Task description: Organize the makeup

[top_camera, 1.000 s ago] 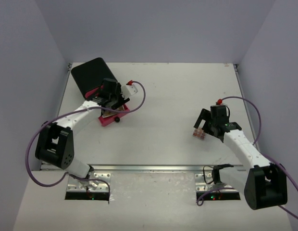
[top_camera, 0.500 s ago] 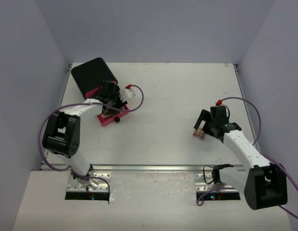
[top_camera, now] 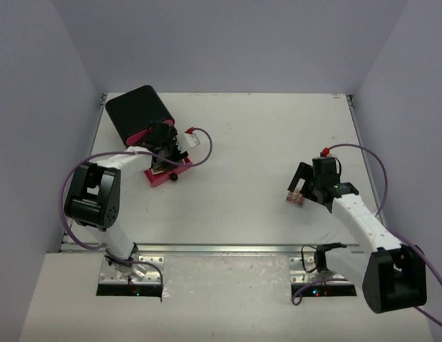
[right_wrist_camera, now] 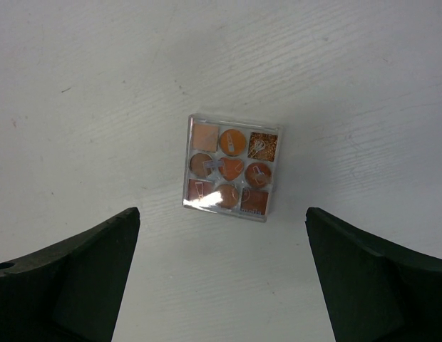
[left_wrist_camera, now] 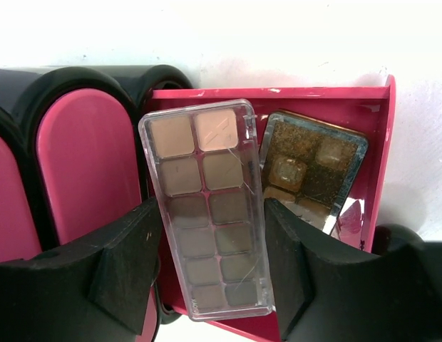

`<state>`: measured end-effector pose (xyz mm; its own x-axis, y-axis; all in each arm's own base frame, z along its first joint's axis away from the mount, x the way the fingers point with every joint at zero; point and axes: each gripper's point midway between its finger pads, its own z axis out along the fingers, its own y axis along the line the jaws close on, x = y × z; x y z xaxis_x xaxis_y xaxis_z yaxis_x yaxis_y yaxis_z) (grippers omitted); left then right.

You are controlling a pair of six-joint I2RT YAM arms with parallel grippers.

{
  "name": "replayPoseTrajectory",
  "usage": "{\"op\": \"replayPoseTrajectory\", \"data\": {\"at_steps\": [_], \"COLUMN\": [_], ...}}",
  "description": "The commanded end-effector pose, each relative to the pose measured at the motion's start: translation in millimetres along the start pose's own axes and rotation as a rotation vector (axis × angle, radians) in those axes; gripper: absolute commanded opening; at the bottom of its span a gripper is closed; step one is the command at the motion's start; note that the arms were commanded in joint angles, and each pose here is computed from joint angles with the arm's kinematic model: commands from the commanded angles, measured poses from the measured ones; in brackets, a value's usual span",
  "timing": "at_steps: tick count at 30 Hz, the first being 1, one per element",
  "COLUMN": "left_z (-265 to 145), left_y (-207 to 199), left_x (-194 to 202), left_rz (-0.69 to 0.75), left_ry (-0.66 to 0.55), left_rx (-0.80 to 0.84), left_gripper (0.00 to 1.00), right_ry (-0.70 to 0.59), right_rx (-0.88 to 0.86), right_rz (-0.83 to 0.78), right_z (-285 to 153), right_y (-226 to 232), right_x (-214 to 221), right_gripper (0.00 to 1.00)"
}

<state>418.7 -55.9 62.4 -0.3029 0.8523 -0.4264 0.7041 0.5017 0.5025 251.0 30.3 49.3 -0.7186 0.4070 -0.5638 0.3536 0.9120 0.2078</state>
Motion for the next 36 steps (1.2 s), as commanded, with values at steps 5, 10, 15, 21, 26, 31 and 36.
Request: {"op": "replayPoseTrajectory", "data": {"at_steps": [5,10,15,21,26,31,36], "left_z": [0,-4,-18,-20,-22,-16,-13], "left_y": [14,23,35,32,34,16,13], "left_x": [8,5,-12,-12,-9,5,4], "left_rz": [-0.001,-0.008,-0.057,-0.064,-0.056,-0.012,-0.057], "left_ry": [0.016,0.013,-0.044,-0.054,-0.038,0.007,0.004], "left_rx": [-0.046,-0.074,-0.107,-0.107,-0.119,-0.051,-0.046], "left_gripper": [0.62,0.63,0.51,0.09,0.0,0.01,0.01], "right_ry": [-0.05,-0.051,-0.047,-0.041,-0.047,-0.039,-0.03], "right_rx": [-0.004,-0.006,-0.006,-0.002,-0.003,0.0,0.032], "right_rz": [-0.007,-0.01,-0.015,-0.016,-0.013,0.005,0.011], "right_z": [-3,-3,-3,-2,-2,-1,2], "right_y": [0,0,-1,-1,-1,-1,-7], "right_x": [-11,-11,-10,-8,-9,-7,-4], "right_gripper": [0.99,0.99,0.99,0.99,0.99,0.99,0.99]}}
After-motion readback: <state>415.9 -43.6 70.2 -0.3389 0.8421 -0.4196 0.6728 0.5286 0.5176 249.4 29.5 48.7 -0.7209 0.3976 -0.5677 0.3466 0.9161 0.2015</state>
